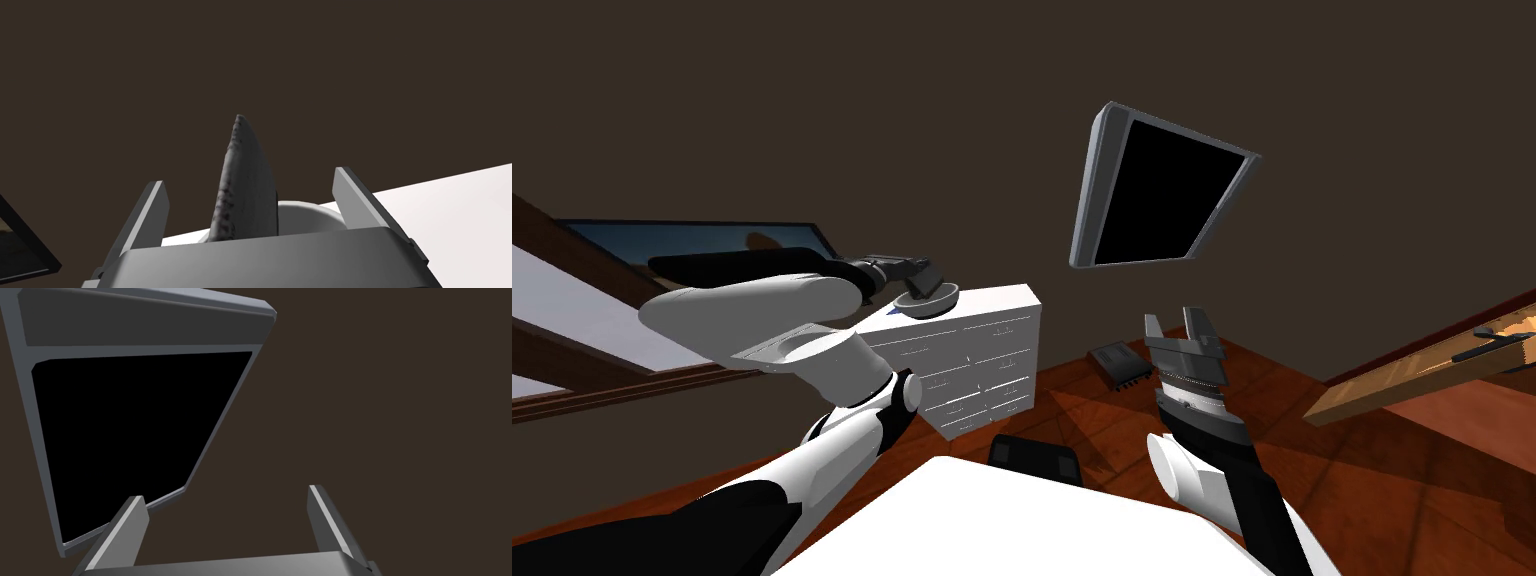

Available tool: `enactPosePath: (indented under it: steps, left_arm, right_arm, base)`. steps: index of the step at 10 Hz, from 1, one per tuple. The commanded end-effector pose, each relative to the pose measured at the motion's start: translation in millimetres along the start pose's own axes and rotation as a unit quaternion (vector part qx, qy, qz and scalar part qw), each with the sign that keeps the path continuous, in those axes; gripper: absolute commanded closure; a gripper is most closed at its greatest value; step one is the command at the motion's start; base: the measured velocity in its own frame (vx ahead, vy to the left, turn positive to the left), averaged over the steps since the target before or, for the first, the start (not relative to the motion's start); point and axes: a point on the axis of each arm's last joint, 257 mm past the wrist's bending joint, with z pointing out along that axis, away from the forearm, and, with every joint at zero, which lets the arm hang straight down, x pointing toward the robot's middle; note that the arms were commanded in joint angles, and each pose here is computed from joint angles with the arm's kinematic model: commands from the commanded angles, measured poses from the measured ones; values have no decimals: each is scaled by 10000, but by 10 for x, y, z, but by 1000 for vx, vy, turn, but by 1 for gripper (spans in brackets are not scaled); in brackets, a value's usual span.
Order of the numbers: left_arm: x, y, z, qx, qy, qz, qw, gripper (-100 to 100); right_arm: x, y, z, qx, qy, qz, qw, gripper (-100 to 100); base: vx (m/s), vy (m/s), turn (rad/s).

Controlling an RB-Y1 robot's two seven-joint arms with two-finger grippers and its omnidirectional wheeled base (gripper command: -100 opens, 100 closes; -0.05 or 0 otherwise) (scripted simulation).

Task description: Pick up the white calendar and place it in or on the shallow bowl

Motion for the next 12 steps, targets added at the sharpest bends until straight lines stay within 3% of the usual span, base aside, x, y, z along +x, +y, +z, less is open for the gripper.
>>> enactPosePath:
  steps: [1,6,7,8,12]
  left_arm:
    - [52,-100,-33,76,-46,-9,10000,-100]
    - [235,-390,-172,322,-113,-43,9994,-100]
    - [218,-361,-159,292,-93,-31,9995,-100]
    - [216,-366,-161,295,-108,-38,9995,0]
    - [216,-365,-161,295,-107,-37,9995,0]
  right_arm:
    - [0,0,0,0,0,0,10000,0]
    - [0,0,0,0,0,0,10000,0]
    - [0,0,0,0,0,0,10000,0]
    - [0,0,0,0,0,0,10000,0]
    - [0,0,0,0,0,0,10000,0]
  base:
    - [9,19,-112]
    - [9,17,-98]
    - [3,10,-20]
    - [0,0,0]
    - [0,0,0]
